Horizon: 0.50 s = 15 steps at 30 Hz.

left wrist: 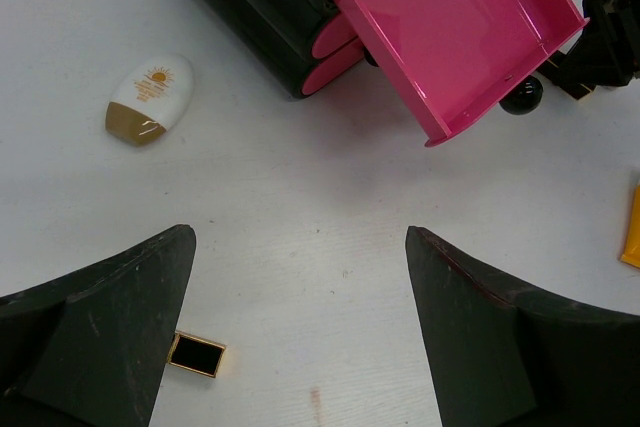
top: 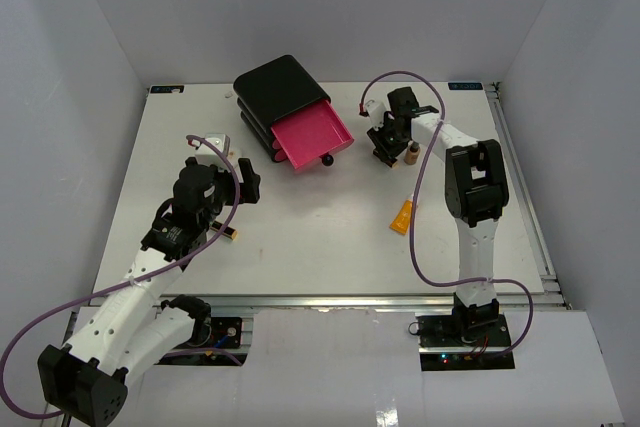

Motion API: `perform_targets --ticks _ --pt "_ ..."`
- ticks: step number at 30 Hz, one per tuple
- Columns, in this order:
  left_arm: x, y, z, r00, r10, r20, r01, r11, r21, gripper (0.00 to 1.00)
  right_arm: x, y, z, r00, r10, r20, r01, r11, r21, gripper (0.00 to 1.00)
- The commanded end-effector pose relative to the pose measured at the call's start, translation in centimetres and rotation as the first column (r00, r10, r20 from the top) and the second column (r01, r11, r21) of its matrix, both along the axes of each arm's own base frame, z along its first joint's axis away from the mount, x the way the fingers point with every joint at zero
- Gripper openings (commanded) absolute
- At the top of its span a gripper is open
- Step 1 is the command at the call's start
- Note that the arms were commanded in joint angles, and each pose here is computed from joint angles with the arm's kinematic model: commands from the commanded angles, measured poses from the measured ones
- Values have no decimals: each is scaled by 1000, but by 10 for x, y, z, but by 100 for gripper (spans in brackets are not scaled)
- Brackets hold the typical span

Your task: Organize the makeup

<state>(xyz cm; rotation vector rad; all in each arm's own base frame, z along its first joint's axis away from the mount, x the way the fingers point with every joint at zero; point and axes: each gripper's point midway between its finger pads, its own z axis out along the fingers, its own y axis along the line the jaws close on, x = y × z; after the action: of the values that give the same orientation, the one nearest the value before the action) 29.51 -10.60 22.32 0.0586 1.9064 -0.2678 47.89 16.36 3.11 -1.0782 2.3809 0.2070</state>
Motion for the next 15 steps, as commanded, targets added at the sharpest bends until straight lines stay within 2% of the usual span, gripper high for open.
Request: perform_targets --ticks 1,4,7,15 --pt "1 1 2 1000 -3 17 3 1000 -5 97 9 9 19 999 13 40 -14 999 42 21" --pt "1 1 3 1000 -4 18 4 1000 -6 97 9 12 40 997 12 72 -16 998 68 13" --pt "0 1 3 1000 -5 21 5 1000 -8 97 9 17 75 991 3 132 -19 993 118 9" --pt "-1 0 5 1000 -13 25 13 1000 -13 97 -8 14 177 933 -76 351 -8 973 231 8"
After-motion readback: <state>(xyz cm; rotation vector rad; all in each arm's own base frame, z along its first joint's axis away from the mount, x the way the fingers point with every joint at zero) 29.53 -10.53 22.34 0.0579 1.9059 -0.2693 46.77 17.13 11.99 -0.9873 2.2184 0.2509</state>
